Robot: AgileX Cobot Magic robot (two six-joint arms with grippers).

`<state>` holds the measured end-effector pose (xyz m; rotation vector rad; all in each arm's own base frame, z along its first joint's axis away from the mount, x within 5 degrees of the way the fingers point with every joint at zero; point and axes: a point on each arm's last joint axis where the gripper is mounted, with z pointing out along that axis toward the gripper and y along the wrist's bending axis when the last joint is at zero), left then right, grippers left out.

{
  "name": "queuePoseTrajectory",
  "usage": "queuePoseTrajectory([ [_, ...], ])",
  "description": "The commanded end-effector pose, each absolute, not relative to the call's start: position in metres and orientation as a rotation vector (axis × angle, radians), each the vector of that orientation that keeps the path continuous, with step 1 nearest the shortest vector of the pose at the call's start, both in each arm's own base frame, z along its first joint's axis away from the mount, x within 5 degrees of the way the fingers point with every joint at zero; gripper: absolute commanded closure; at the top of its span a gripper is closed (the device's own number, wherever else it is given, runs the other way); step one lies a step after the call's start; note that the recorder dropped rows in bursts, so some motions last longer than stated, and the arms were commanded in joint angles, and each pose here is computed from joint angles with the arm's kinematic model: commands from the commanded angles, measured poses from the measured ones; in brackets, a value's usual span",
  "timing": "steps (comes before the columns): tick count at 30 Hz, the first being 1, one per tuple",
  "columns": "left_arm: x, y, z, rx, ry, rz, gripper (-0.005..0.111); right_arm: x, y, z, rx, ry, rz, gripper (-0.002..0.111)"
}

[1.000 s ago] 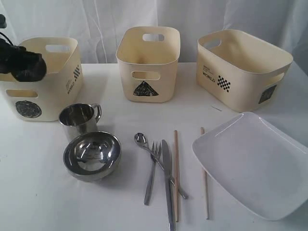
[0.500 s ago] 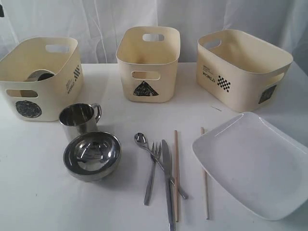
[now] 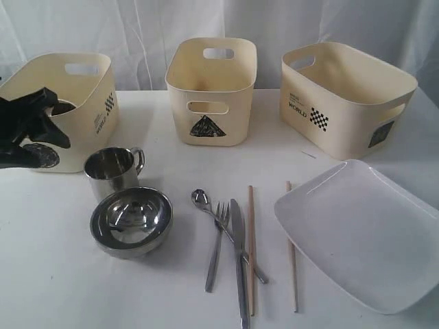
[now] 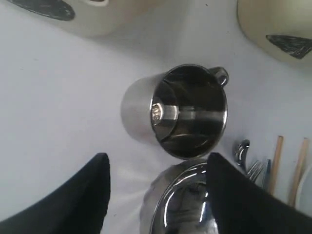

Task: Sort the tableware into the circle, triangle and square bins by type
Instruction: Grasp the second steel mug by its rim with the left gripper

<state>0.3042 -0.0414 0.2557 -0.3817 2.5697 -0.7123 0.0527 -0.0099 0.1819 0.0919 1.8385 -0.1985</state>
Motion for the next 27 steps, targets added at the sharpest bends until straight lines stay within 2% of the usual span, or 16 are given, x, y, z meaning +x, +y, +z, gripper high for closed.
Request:
queuePoseTrajectory([
  [1, 0.317, -0.048, 0.243, -0.441, 2.503, -0.839, 0.045, 0.053, -0.010, 0.182, 0.089, 1.828, -0.200, 0.108],
  [6, 0.322, -0.071, 0.229, -0.278, 2.521, -0.837, 0.045, 0.053, -0.010, 0.182, 0.089, 1.828, -0.200, 0.108],
  [13, 0.328, -0.094, 0.211, -0.119, 2.526, -0.701, 0.045, 0.053, -0.010, 0.182, 0.089, 1.828, -0.200, 0.108],
  [27, 0.317, -0.090, 0.232, -0.107, 2.518, -0.671, 0.045, 0.053, -0.010, 0.182, 0.090, 1.828, -0.198, 0.108],
])
